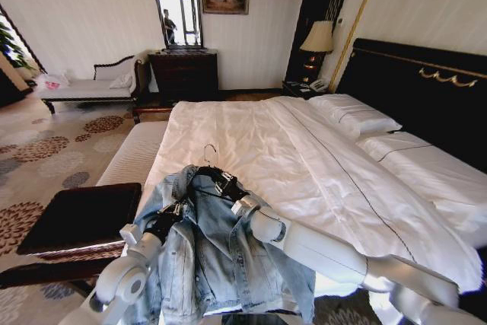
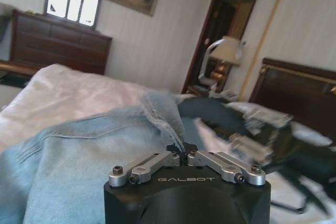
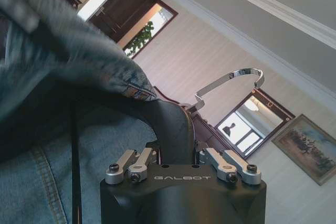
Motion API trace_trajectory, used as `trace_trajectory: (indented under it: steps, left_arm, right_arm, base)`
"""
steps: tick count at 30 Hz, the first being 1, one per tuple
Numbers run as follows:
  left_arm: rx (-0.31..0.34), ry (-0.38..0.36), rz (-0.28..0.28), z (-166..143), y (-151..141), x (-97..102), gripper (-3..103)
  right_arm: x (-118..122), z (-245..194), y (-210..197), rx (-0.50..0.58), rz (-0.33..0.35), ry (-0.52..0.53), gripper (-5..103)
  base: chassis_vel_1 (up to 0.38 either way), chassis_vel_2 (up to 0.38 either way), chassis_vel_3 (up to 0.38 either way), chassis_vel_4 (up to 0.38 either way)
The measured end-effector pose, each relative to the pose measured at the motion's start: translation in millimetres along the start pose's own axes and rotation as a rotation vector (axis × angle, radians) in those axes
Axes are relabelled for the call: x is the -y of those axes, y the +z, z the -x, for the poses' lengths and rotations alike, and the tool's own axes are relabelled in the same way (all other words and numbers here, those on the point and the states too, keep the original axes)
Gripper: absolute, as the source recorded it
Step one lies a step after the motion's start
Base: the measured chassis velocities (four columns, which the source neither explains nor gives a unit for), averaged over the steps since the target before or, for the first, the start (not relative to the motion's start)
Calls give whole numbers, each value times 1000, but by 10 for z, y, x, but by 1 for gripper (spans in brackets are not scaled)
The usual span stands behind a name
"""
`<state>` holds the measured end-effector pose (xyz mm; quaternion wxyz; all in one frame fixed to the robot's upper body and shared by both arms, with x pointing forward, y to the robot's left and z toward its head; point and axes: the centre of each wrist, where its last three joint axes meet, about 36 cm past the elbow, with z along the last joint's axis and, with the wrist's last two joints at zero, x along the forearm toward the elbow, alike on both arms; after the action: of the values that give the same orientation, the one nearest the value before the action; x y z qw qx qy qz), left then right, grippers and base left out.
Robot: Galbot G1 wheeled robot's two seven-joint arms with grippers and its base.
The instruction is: Pick up the clothes from the bed and hang them on the clothes hanger.
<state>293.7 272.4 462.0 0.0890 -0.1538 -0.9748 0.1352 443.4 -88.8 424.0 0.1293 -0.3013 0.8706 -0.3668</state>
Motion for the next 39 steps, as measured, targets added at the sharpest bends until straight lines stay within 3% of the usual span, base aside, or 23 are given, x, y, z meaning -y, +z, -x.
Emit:
trace_trajectory:
  steps: [8, 15, 22, 25, 31, 39]
  left_arm:
    - [20, 61, -43, -120, -164, 264, 2]
    - [-23, 75, -109, -219, 26, 496, 2]
    - [-59, 22, -69, -106, 408, 423, 2]
    - [-61, 20, -69, -91, 437, 420, 2]
    - [-72, 15, -101, -20, 575, 419, 2]
    - [-64, 7, -143, -71, 519, 404, 2]
  right_arm:
    - [-41, 51, 57, -21, -33, 8, 30]
    - [-96, 97, 40, -30, -16, 11, 30]
    - [-70, 12, -51, -1, 27, -11, 30]
    - [-69, -10, -76, 7, 37, -17, 30]
    - [-109, -15, -129, 38, 72, -29, 30]
    - [-143, 6, -23, 50, 83, -18, 30]
  base:
    - [0, 0, 0, 0]
    - [0, 0, 0, 0]
    - [0, 0, 0, 0]
    - [0, 0, 0, 0]
    - [0, 0, 0, 0]
    - [0, 0, 0, 0]
